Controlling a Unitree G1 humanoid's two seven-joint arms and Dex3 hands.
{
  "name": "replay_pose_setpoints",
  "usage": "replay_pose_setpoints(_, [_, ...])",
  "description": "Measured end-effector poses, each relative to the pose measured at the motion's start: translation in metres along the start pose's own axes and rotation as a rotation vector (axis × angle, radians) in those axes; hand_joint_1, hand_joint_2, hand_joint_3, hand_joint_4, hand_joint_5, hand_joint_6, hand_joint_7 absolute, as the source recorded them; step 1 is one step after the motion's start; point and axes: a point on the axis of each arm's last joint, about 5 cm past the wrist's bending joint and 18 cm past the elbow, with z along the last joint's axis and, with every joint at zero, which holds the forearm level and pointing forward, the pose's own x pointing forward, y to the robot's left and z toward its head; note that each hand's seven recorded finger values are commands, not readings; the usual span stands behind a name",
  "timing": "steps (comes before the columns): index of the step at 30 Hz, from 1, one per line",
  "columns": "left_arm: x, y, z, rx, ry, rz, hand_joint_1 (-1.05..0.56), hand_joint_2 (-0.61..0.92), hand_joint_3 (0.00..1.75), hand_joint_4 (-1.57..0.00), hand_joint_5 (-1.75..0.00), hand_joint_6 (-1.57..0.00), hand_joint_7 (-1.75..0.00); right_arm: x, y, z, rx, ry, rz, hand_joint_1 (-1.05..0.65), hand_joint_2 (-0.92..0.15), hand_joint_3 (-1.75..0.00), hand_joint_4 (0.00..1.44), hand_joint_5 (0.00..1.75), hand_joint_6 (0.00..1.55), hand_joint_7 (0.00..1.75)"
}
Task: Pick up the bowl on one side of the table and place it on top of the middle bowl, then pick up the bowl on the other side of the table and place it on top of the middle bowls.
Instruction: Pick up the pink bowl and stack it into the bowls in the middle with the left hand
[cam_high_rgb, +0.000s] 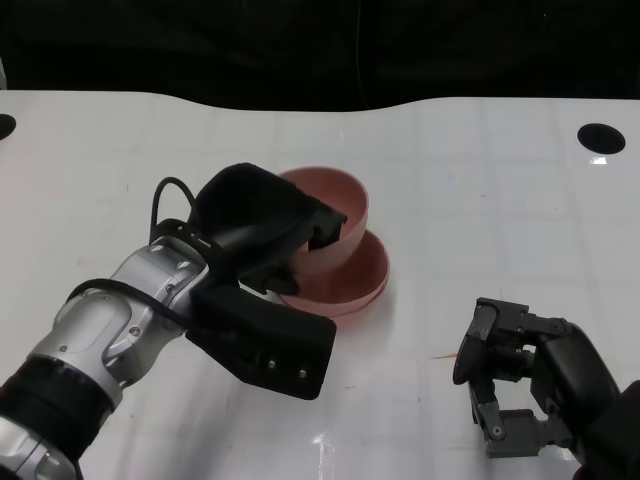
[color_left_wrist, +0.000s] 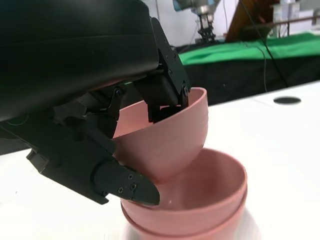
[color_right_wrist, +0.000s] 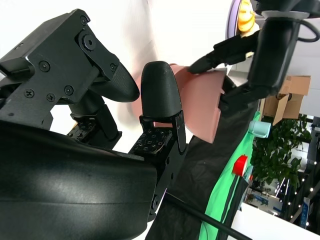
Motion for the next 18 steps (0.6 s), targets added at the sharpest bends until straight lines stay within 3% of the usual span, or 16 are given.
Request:
replay_pose_setpoints(5, [0.0,-0.007,0.0,0.011,-0.013,-0.044,-0.3,0.88,0.0,-0.85,-1.74,-1.13,-0.34,0.0,0.0,0.001,0.002,-0.002,0.002,-0.07,-0.34,-1.51,0.9,1.75,0.83,1.49])
replay_pose_setpoints(6, [0.0,-0.009,0.0,0.01,-0.011,-0.051,-0.3,0.88,0.0,-0.83,-1.69,-1.14,-0.33,0.0,0.0,0.001,0.002,-0.001,0.002,-0.07,-0.34,-1.51,0.91,1.75,0.83,1.49])
replay_pose_setpoints(7, [0.0,-0.01,0.001,0.009,-0.01,-0.057,-0.3,0.9,0.03,-0.82,-1.26,-1.08,-0.27,0.0,0.0,0.001,0.003,0.001,0.002,-0.07,-0.34,-1.51,0.91,1.75,0.83,1.49])
replay_pose_setpoints(9, [0.001,-0.012,0.001,0.002,-0.003,-0.08,-0.31,0.92,0.1,-0.8,-0.8,-0.95,-0.14,0.0,0.0,0.001,0.004,0.001,0.002,-0.07,-0.34,-1.51,0.91,1.75,0.83,1.49])
replay_pose_setpoints(10, [0.001,-0.012,0.001,-0.002,0.0,-0.097,-0.34,0.92,0.13,-0.69,-0.53,-0.78,-0.06,0.0,0.0,0.001,0.005,0.001,0.002,-0.07,-0.34,-1.51,0.91,1.75,0.83,1.49])
replay_pose_setpoints(13, [0.002,-0.013,0.002,-0.006,0.016,-0.13,-0.44,0.92,0.14,-0.43,-0.2,-0.46,-0.01,0.0,0.0,0.001,0.01,0.002,0.002,-0.07,-0.34,-1.51,0.9,1.75,0.83,1.49])
replay_pose_setpoints(18, [0.002,-0.015,0.003,-0.009,0.039,-0.151,-0.61,0.92,0.21,-0.19,-0.04,-0.24,0.0,-0.001,0.0,0.001,0.018,0.003,0.002,-0.06,-0.34,-1.51,0.9,1.75,0.83,1.49])
